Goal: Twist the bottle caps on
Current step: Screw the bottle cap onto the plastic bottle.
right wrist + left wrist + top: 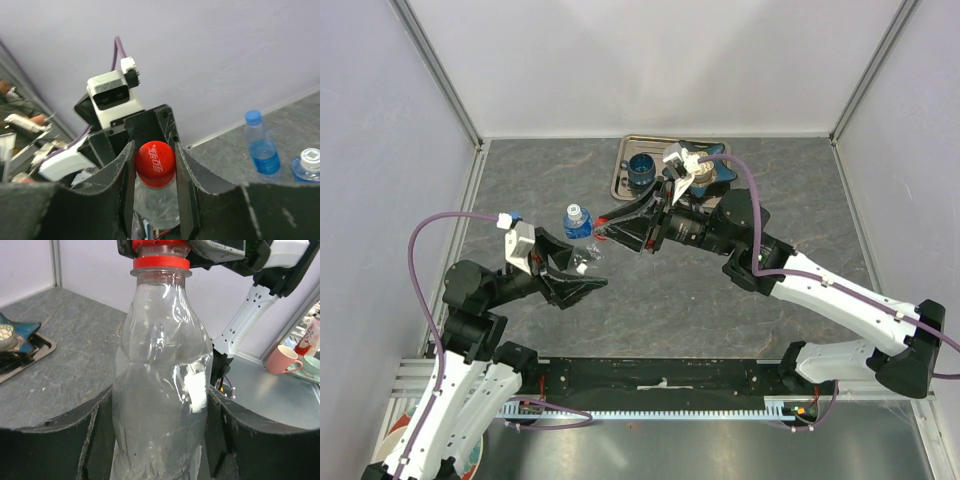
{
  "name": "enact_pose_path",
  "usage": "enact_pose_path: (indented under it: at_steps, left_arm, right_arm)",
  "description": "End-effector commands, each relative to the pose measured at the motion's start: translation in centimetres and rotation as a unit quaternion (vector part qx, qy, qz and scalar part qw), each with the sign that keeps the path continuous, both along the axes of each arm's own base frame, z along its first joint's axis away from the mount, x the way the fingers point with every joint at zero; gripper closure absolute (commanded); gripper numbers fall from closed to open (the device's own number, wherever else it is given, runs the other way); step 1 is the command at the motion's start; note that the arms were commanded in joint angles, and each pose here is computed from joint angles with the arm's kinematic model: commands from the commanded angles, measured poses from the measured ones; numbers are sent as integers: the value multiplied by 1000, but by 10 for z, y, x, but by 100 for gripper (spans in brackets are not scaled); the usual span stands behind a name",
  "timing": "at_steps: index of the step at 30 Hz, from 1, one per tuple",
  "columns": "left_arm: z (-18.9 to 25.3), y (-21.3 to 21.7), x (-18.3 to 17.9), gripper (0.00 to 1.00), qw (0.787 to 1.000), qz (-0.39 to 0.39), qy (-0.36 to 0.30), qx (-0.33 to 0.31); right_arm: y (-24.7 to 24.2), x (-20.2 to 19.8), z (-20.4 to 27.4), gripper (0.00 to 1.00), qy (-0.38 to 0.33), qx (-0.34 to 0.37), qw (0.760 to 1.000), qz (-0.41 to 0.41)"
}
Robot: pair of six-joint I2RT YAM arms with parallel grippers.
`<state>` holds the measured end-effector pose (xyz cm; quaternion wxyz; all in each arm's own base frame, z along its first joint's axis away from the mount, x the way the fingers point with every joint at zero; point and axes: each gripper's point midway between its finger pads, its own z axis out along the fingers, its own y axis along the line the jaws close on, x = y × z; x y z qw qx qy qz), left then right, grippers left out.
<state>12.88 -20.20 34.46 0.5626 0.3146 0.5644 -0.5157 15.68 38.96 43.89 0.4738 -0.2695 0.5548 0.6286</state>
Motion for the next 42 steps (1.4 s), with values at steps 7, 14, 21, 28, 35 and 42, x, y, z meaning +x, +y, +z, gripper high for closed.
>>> enact_pose_path:
  at_steps: [7,14,21,28,35,42]
  left_arm:
    - [42,19,31,98,992,116,-27,-46]
    - [34,19,28,98,991,112,-71,-21]
    - [32,27,44,98,984,156,-83,-12]
    - [43,33,54,98,978,189,-86,-21]
    - [45,40,58,98,972,215,-98,-13]
    - [38,44,62,98,968,228,-102,-2]
  right_arm:
    - [38,-15,-88,91,12,-161,987,-9]
    - [25,-16,-106,92,12,-241,970,-14]
    - [19,-15,-129,94,43,-286,956,-50]
    - [44,-25,-169,98,82,-301,947,-79]
    - [46,-14,-198,100,57,-382,901,-198]
    - [25,-11,-205,100,7,-451,847,-283]
